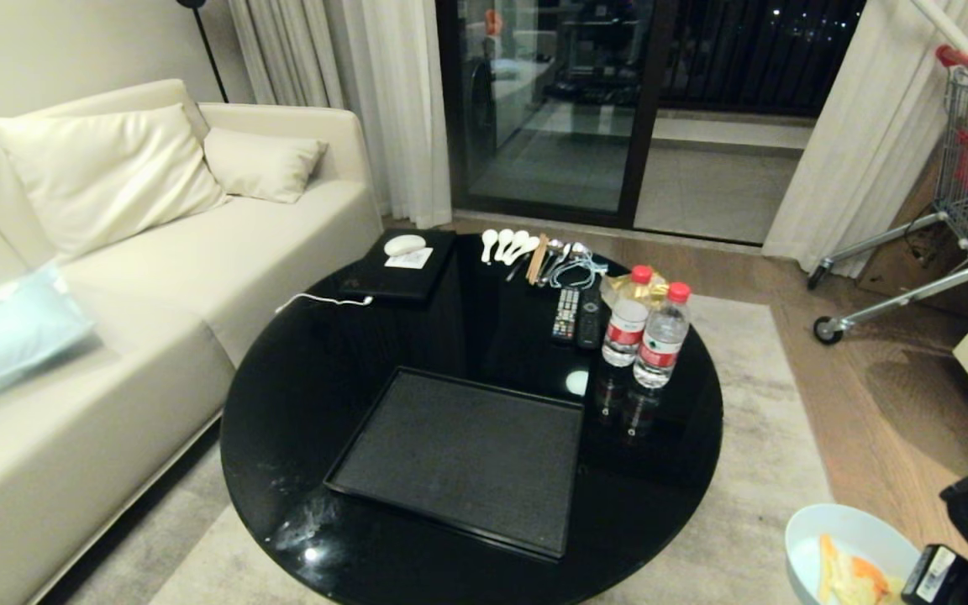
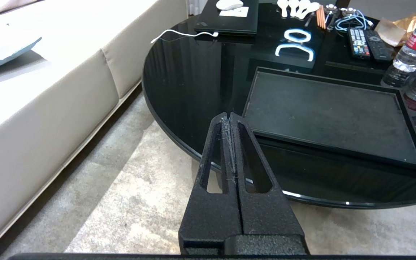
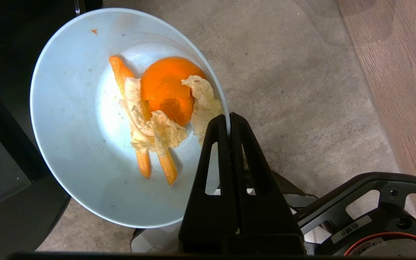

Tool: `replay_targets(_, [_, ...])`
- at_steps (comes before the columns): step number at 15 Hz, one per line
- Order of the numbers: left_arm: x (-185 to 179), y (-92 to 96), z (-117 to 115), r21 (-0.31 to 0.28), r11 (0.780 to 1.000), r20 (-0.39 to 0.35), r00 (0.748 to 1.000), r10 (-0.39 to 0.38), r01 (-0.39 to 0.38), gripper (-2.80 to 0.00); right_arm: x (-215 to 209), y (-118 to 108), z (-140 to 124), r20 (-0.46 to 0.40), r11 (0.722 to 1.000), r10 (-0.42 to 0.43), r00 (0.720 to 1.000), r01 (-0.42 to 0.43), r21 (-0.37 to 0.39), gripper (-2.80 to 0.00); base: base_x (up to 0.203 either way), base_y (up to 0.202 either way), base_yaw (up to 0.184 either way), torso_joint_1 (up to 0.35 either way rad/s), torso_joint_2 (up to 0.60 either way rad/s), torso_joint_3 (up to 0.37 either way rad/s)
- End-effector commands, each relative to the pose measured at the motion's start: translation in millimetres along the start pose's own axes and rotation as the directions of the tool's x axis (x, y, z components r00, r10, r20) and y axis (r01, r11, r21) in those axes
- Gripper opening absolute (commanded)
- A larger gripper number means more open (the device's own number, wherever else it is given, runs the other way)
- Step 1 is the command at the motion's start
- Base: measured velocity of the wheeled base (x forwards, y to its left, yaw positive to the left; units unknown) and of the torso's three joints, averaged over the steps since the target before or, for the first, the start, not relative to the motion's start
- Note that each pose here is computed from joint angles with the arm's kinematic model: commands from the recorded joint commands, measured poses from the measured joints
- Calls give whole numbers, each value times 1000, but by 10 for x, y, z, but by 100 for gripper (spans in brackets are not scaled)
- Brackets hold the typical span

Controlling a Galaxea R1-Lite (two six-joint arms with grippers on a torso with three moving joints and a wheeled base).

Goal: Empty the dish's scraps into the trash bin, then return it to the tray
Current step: Move the bowl over the trash can

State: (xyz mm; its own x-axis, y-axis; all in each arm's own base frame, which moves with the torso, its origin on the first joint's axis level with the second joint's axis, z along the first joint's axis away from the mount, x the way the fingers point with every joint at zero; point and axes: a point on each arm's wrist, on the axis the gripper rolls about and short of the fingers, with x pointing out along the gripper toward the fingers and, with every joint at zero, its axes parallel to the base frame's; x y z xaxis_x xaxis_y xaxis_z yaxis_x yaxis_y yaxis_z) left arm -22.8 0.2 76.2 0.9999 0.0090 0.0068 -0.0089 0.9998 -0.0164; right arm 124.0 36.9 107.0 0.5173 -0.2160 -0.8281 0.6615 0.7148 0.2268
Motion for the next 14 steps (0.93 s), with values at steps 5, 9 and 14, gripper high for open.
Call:
replay_targets(5, [0, 0, 0, 0, 1000, 1, 1000, 0, 0, -280, 3, 1, 0, 3, 1000, -4, 1000, 4, 4, -280, 0, 0, 0, 0, 0, 0])
replay_targets(9, [0, 0, 0, -2, 1000, 1, 1000, 0, 0, -280, 14, 18, 1, 0, 1000, -8, 1000, 8, 0, -280, 0, 0, 0, 0, 0, 0])
replay_targets(14, [0, 0, 0, -1, 1000, 1, 1000, 0, 0, -280, 17, 16, -1, -1, 1000, -11, 1000, 11, 1, -280, -75, 0, -1, 1, 3, 1])
